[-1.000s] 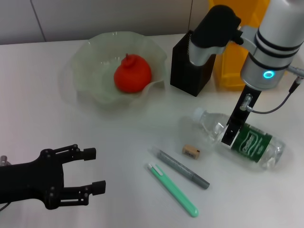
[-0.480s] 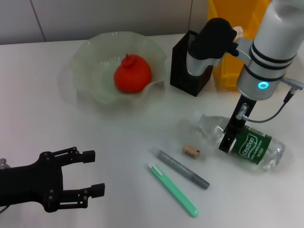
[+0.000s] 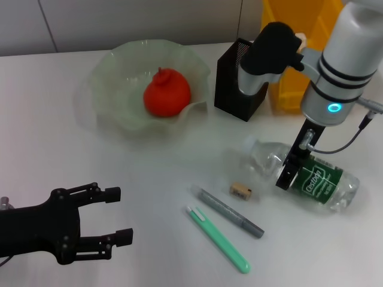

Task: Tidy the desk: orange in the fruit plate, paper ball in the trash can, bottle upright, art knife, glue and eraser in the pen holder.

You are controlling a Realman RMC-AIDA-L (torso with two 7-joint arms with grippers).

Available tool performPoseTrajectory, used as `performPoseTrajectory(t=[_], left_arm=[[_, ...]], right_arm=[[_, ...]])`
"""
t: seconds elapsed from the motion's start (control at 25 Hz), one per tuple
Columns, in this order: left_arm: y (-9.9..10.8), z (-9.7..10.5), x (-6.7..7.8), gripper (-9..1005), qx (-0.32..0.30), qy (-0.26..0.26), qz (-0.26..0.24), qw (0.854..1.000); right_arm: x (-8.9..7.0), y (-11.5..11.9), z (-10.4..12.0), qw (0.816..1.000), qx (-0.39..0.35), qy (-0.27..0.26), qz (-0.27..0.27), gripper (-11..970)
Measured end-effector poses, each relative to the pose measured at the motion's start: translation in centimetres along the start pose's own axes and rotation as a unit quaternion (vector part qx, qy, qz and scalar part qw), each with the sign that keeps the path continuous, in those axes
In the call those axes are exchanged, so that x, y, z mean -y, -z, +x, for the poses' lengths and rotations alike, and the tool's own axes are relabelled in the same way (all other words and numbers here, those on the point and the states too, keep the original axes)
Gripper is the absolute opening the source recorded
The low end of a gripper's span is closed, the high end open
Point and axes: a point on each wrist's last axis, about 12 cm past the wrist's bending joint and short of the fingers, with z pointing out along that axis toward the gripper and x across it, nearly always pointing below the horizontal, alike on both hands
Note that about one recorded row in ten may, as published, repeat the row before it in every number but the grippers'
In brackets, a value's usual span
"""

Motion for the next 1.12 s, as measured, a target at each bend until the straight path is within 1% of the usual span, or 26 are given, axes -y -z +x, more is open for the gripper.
performPoseTrajectory(t=[0.28,0.36,0.56,0.68,0.88,0.92,0.96,1.0,1.12], left_arm=[[-0.1,-0.2,-0.2,839,0.002,-0.003,-0.003,1.000],[-0.1,-0.3,-0.3,839,0.003,-0.004,-0.003,1.000],[-0.2,-0.5,-0.4,839,0.005,-0.006,-0.004,1.000],[-0.2,-0.5,-0.4,838,0.005,-0.006,-0.004,1.000],[0.0,-0.3,-0.5,838,0.010,-0.002,-0.015,1.000],[0.0,-0.3,-0.5,838,0.012,0.000,-0.018,1.000],[0.0,-0.3,-0.7,838,0.018,0.002,-0.026,0.999],[0.0,-0.4,-0.8,838,0.022,0.002,-0.028,0.999],[-0.1,-0.7,-1.1,838,0.028,0.001,-0.033,0.999]], right_arm=[[-0.1,1.5,1.2,0.999,0.047,0.001,-0.015,811],[0.0,1.5,1.6,0.999,0.048,-0.001,-0.019,810],[-0.2,1.1,1.8,0.999,0.040,0.002,-0.022,809],[-0.2,1.4,1.9,0.999,0.048,0.000,-0.019,799],[-0.5,3.1,2.9,0.996,0.092,0.003,-0.009,789],[-0.7,3.6,3.1,0.994,0.109,0.007,-0.008,788],[-1.1,4.6,3.9,0.990,0.137,0.013,-0.002,787],[-1.1,4.6,3.9,0.990,0.137,0.013,-0.002,787],[-1.4,5.3,5.0,0.987,0.162,0.018,0.013,787]])
